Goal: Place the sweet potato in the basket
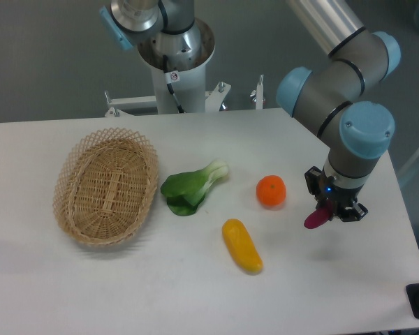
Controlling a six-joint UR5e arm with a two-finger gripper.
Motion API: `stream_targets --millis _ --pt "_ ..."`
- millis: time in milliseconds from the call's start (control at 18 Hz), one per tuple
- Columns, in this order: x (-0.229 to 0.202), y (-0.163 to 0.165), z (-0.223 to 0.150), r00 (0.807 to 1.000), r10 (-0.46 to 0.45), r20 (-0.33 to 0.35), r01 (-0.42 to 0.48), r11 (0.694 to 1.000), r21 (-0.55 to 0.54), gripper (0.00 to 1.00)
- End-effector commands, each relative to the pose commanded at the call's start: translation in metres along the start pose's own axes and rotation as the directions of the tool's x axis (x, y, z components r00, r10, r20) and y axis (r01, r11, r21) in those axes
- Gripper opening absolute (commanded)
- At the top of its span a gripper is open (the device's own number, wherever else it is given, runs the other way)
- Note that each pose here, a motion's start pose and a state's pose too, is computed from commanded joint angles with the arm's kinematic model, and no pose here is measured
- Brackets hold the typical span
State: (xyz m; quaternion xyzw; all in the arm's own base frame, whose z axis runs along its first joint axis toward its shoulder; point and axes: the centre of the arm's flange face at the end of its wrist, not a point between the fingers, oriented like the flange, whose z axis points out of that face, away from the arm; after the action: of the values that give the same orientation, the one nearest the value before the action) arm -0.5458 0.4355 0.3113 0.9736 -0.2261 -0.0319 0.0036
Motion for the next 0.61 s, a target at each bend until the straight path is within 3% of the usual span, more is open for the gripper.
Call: stream_targets --millis 611 --pt "0.0016 -0.0043 -0.0003 1.0 -0.018 -0.002 0.018 1.0 0.002 0.27"
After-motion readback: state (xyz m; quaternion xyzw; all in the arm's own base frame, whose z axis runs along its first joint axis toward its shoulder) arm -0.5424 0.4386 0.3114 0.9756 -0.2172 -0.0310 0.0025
